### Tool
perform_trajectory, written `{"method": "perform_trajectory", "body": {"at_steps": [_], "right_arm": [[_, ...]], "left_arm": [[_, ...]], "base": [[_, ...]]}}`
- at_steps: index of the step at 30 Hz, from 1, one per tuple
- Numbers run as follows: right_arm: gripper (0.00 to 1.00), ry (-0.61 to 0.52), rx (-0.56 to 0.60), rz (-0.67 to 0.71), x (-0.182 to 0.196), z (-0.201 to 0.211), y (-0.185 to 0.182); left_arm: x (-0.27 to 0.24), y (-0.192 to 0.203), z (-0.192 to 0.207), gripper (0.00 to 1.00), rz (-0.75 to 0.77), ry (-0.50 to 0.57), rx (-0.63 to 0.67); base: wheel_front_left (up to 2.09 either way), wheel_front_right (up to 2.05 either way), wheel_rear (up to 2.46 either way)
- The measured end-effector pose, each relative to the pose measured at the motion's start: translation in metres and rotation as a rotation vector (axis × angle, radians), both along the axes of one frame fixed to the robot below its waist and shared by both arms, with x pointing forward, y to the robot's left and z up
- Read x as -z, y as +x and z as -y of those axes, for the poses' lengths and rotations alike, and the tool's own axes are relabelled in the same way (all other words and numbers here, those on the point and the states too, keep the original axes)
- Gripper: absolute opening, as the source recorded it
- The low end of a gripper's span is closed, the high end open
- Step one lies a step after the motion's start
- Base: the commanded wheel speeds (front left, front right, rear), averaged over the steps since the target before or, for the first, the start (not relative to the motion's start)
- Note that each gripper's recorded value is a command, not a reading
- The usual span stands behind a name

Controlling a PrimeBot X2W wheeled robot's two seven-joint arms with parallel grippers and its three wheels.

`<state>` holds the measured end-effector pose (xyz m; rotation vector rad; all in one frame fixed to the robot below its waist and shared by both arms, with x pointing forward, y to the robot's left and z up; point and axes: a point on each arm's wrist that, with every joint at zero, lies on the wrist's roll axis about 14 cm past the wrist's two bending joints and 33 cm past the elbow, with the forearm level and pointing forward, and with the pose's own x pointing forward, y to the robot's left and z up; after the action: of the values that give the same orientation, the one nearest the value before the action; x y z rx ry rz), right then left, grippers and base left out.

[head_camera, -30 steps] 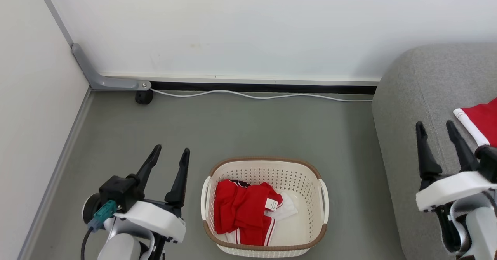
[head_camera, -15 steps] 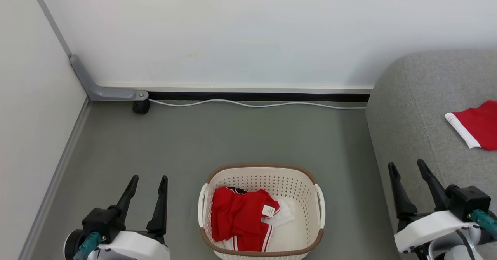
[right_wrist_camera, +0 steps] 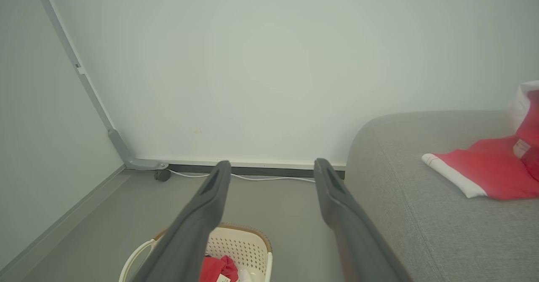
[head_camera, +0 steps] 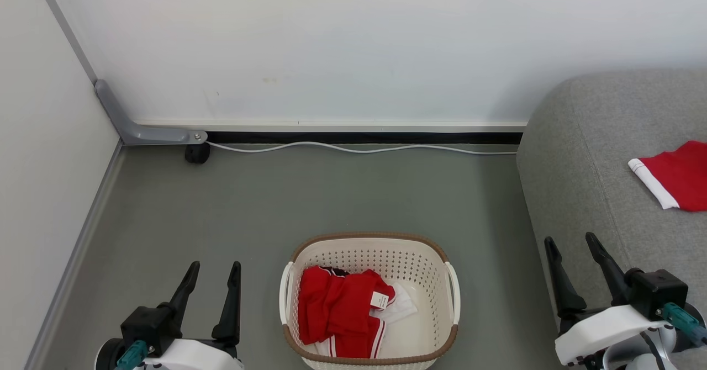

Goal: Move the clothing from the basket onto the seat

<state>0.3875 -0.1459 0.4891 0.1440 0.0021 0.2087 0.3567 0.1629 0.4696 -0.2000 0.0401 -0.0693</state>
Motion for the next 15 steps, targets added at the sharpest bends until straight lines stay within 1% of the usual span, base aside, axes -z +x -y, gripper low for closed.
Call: {"method": "perform_trajectory", "body": {"at_steps": [15], "right_arm": [[1.0, -0.016, 0.007, -0.014, 0.0057, 0.0023, 0.0013]], "left_arm": [[0.0051, 0.0004, 0.0023, 1.0, -0.018, 0.003, -0.004]], "base": [[0.0, 0.0, 0.0]]}}
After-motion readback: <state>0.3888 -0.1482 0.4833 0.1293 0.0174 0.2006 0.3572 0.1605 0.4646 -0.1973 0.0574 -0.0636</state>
